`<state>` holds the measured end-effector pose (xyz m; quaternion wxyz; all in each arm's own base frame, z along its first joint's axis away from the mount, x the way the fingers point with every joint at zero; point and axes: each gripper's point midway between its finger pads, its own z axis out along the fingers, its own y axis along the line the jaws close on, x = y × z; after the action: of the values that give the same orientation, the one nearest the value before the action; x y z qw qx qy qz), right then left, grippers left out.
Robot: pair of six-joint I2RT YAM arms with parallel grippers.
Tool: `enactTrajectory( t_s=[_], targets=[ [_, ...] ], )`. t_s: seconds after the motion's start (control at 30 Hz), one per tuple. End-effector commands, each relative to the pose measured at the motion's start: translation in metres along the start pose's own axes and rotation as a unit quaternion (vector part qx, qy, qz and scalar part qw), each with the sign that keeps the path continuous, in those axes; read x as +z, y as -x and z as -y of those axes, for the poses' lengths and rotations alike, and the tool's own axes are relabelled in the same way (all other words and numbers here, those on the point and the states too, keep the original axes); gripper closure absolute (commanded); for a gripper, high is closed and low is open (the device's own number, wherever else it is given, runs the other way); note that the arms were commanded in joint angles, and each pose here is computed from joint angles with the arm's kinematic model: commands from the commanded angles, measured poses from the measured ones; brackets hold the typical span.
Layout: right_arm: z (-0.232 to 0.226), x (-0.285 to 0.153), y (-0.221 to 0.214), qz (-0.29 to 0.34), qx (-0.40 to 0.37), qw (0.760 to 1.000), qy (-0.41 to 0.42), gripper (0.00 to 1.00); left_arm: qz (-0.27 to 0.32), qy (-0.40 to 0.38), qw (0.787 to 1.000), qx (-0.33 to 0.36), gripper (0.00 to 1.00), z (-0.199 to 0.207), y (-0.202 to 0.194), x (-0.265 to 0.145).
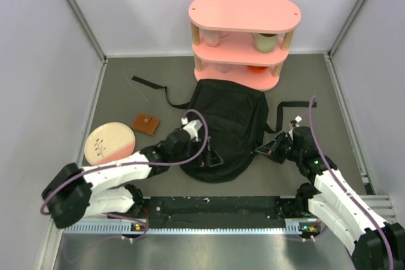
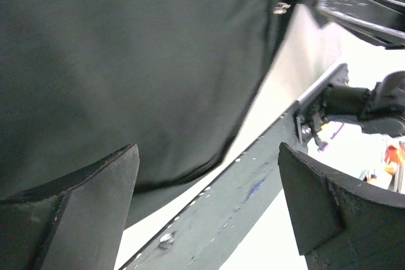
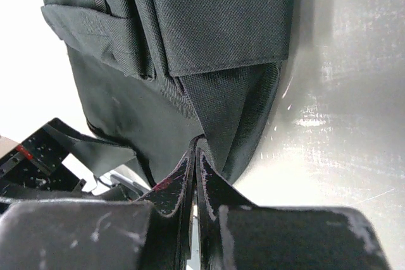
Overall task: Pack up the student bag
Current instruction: Zip the student bag at the center of the board.
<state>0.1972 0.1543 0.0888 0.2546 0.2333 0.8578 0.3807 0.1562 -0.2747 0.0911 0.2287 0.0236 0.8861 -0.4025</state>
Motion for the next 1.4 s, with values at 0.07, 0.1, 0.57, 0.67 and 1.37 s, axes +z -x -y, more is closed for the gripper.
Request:
enactTrajectory(
  t_s=[0.07,0.1,0.57,0.67,1.37],
  targets=[
    [-0.013,-0.005,-0.001,-0.015,-0.001,1.0,0.022,1.0,-0.02,-0.128,0.99,0.061,0.07,0.07,0.007,0.037],
    [-0.009,-0.005,-0.004,-0.02,-0.001,1.0,0.016,1.0,-0.027,-0.133,0.989,0.056,0.09,0.072,0.005,0.042],
    [0.045,-0.005,-0.024,-0.03,0.02,0.997,-0.073,0.96,-0.114,-0.131,0.985,-0.001,0.5,0.053,-0.055,0.088],
    [0.038,-0.004,-0.025,-0.041,0.01,0.997,-0.059,0.79,-0.121,-0.134,0.984,-0.007,0.5,0.05,-0.06,0.09],
    [-0.018,0.001,-0.021,-0.086,-0.037,0.995,0.032,0.54,-0.133,-0.127,0.983,-0.005,0.51,0.047,-0.068,0.099]
  ],
)
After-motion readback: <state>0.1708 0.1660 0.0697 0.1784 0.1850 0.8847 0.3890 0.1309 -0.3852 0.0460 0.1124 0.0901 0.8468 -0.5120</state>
